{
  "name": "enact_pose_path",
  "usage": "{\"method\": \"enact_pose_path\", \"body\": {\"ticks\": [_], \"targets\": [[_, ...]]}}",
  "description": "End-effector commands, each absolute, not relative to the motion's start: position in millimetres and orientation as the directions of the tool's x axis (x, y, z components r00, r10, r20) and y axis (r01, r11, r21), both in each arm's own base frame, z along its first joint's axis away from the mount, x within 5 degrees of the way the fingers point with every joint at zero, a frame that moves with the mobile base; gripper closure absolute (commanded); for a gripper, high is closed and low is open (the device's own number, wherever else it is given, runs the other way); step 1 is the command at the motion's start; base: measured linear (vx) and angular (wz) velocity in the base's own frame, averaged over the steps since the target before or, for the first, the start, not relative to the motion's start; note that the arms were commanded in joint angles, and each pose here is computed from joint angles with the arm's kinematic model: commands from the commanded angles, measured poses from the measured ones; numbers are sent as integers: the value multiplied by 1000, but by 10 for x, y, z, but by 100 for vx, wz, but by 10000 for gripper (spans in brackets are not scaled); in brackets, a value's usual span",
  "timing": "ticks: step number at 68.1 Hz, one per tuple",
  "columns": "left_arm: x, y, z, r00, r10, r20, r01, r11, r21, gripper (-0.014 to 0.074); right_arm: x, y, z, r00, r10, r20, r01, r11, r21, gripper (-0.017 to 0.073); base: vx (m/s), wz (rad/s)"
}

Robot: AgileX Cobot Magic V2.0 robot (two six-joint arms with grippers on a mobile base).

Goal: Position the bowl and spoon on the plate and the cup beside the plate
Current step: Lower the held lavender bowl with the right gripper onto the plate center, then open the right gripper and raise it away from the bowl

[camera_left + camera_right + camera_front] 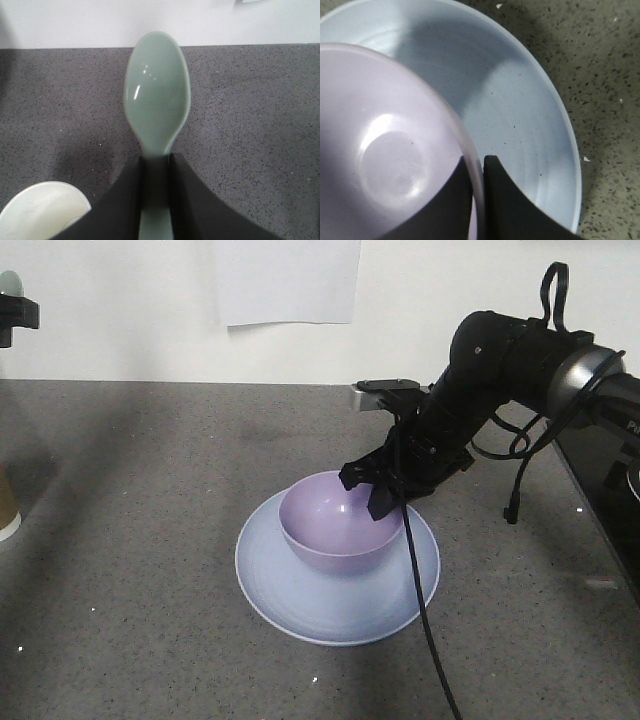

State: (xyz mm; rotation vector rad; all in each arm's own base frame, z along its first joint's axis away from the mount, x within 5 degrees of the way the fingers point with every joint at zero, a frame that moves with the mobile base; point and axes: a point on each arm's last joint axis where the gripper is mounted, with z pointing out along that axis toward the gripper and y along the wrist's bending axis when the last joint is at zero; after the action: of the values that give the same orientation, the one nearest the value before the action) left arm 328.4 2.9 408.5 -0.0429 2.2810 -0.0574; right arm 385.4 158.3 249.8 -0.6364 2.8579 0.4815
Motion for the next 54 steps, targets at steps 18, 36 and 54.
{"method": "enact_pose_path", "body": {"ticks": [18, 36, 54], "targets": [[3203, 8, 4340, -556, -64, -828, -6, 997, -73, 591, 3826, 1583, 2763, -868, -385, -314, -470, 840, 269, 355, 0, 0], [3188, -2, 4317, -581, -43, -813, 7, 998, -58, 591, 3828, 1576, 2830, -863, -366, -349, -464, 847, 260, 225, 0, 0], [3169, -216, 4322, -577, 70, -814, 147, 989, -19, 591, 3712, 1436, 3478, -786, -333, -521, -488, 852, 190, 232, 0, 0]]}}
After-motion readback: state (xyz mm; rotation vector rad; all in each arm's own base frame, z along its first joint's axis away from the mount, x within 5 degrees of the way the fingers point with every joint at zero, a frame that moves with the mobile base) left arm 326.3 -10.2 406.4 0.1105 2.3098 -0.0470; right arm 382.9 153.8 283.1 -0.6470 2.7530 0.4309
